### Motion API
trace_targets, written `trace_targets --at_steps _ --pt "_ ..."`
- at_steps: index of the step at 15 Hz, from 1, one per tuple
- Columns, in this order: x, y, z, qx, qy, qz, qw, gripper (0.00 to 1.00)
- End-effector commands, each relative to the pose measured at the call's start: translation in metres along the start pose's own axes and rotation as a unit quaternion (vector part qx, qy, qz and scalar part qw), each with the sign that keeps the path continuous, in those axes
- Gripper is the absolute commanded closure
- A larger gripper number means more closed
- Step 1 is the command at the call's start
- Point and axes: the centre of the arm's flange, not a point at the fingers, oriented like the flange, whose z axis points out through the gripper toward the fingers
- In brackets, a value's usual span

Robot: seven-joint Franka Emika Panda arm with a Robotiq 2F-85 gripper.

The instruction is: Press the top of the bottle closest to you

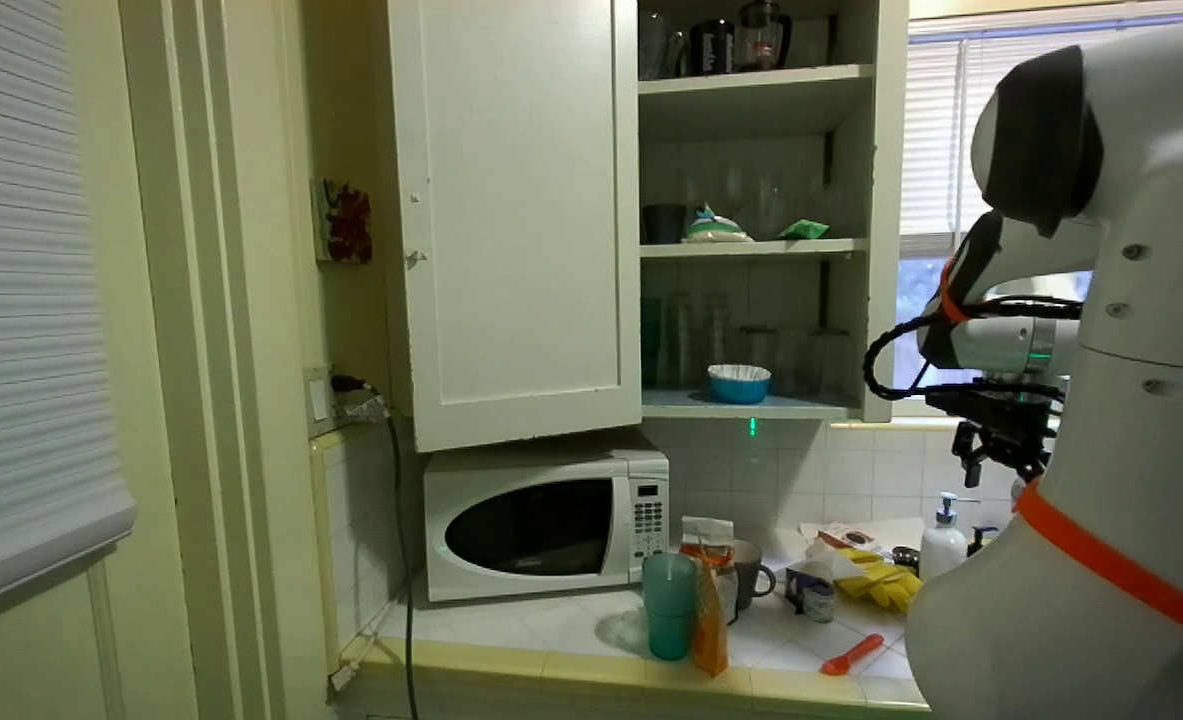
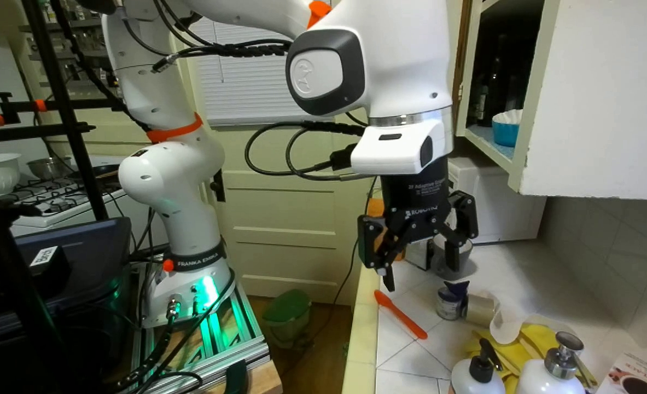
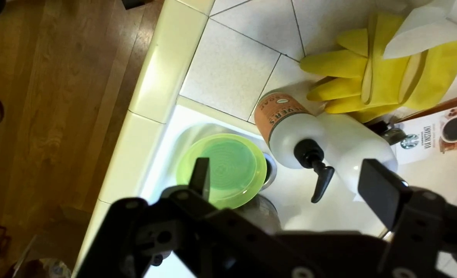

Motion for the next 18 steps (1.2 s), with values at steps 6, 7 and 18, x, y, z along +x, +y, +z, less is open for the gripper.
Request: trace_targets --at_steps 6,7,18 --pt "0.042 -0.023 0.031 -0.008 -0.015 0.044 0.9989 0.59" --pt "0.046 -0.023 0.034 -0.007 -0.018 0.05 0.9986 0.66" --pt "0.07 -0.028 0.06 0.025 -0.03 0.07 0.9968 1.0"
